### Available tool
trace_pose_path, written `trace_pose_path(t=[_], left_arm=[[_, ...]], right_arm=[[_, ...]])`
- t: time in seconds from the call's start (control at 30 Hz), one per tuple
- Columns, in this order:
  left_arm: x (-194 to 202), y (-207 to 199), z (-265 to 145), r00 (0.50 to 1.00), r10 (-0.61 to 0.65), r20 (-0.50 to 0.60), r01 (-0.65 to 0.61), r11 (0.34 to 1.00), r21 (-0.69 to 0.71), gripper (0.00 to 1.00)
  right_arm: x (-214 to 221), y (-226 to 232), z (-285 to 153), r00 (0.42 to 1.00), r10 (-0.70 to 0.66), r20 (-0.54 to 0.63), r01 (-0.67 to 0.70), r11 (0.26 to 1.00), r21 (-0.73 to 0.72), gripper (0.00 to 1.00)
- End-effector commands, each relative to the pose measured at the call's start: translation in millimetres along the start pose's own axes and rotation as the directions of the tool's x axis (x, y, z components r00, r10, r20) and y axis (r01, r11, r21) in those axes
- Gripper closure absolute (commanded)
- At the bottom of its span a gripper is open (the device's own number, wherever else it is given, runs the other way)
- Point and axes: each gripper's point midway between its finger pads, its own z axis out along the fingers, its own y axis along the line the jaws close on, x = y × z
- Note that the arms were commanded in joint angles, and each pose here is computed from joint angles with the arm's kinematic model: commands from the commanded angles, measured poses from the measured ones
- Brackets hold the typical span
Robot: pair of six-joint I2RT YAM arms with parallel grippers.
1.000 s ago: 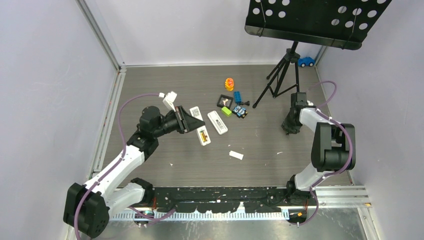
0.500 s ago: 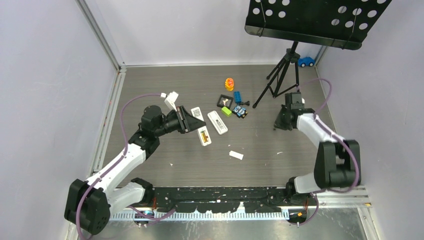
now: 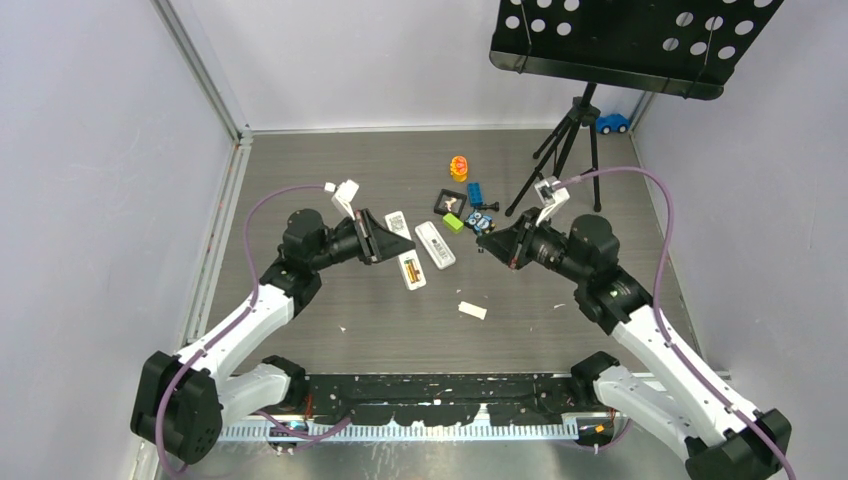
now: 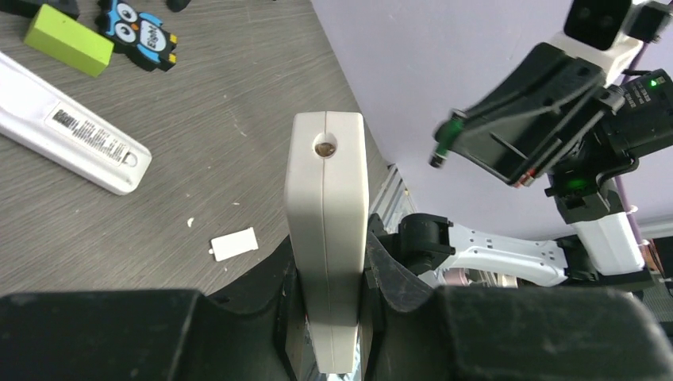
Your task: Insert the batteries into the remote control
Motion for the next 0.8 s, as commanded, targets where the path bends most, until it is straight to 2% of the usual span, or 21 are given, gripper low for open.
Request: trace_pose_path(t=[0.0,0.17,0.3,0.47,0.77], left_arm=[[-10.0,-26.5,-0.4,0.998,0.063,0.019,-0.065,0.990,0.122,1.00],[-9.9,-39.6,-0.3,0.998,0.056,0.007,-0.056,0.979,0.198,1.00],[-9.8,-48.1,-1.2,0.999,0.050,-0.002,-0.048,0.969,0.242,1.00],[-7.8,-57.2,-4.5,0.997,0.071,-0.006,-0.066,0.954,0.294,1.00],[-5.5,-67.7,-12.2,0.995,0.103,0.010,-0.100,0.936,0.337,1.00]], right_arm=[[-20.5,71.9,-23.6,0.992,-0.086,0.089,0.111,0.936,-0.335,0.98],[-18.7,113.4,-43.1,0.993,-0.095,0.075,0.121,0.838,-0.532,0.98],[-14.1,135.0,-49.9,0.993,-0.112,0.026,0.104,0.778,-0.620,0.98],[-6.8,152.0,-51.3,0.989,-0.145,0.000,0.107,0.731,-0.673,0.98],[5.4,165.4,-41.5,0.984,-0.178,-0.028,0.109,0.711,-0.695,0.98]])
